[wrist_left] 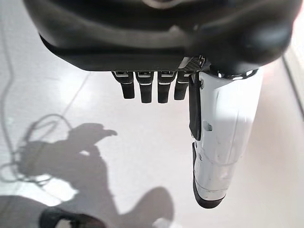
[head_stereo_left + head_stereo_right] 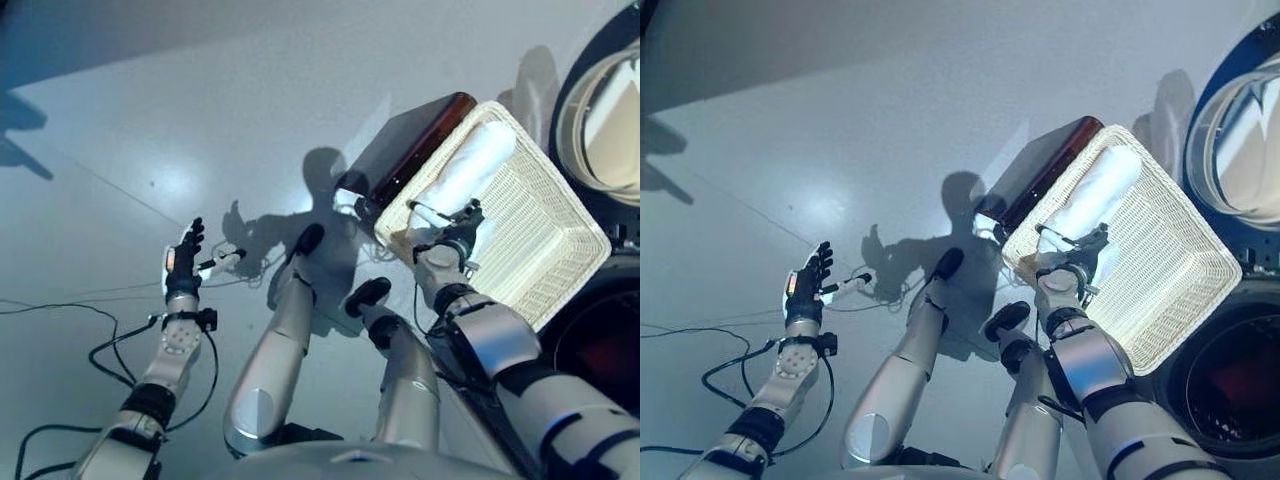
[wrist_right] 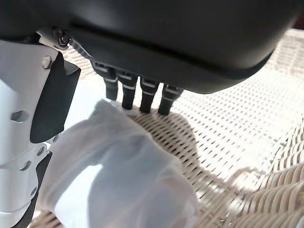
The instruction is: Pick up the clothes and place them into the washing machine
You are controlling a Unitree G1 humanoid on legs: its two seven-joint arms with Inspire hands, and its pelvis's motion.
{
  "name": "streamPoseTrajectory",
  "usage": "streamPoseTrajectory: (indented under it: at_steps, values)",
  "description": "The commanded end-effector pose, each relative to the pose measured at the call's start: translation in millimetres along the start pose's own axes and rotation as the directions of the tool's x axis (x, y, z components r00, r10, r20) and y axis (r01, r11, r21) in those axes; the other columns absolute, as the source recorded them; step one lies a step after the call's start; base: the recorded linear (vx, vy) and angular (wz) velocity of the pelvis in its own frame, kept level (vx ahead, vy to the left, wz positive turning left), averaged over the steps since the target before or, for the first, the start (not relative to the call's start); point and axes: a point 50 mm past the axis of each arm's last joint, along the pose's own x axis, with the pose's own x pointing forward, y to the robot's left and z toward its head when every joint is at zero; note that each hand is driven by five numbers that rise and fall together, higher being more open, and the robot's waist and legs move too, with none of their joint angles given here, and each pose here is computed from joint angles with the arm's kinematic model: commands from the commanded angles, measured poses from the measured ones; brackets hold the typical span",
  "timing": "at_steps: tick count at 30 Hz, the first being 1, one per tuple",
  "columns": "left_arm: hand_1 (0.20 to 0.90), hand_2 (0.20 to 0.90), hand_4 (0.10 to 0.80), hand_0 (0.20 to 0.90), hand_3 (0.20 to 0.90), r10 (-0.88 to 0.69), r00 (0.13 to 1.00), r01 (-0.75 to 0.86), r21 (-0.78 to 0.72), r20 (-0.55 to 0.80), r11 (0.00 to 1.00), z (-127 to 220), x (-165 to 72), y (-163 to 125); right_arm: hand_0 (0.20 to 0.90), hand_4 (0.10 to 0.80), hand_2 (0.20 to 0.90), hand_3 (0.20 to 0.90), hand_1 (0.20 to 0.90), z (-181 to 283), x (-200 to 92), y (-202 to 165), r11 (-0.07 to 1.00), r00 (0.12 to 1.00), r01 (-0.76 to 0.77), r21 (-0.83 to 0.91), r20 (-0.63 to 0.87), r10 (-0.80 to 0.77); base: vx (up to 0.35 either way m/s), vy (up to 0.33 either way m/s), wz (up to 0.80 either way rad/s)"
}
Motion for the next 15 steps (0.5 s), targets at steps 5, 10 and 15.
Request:
streamPoseTrajectory:
  at_steps: [5,10,15]
  values:
    - [0.900,0.900,0.800,0.900,0.900,0.056,0.998,-0.056,0.014,0.037,0.998,3,-5,20,0.200,0.300,0.200,0.200,0.200,-10,-9,13,0.978,0.994,-0.104,-0.184,0.002,0.106,0.013,0.008,0.10]
    - [0.900,0.900,0.800,0.900,0.900,0.017,1.000,-0.017,0.051,-0.012,0.999,-10,-16,15,0.200,0.300,0.200,0.200,0.200,-26,-2,-5,0.966,0.998,-0.053,-0.251,-0.040,0.045,0.008,0.036,0.06]
    - [0.900,0.900,0.800,0.900,0.900,-0.017,0.999,0.020,0.083,-0.034,0.996,-17,-24,14,0.200,0.300,0.200,0.200,0.200,-50,20,-63,0.943,0.990,0.064,-0.327,-0.101,-0.102,-0.013,0.038,0.03]
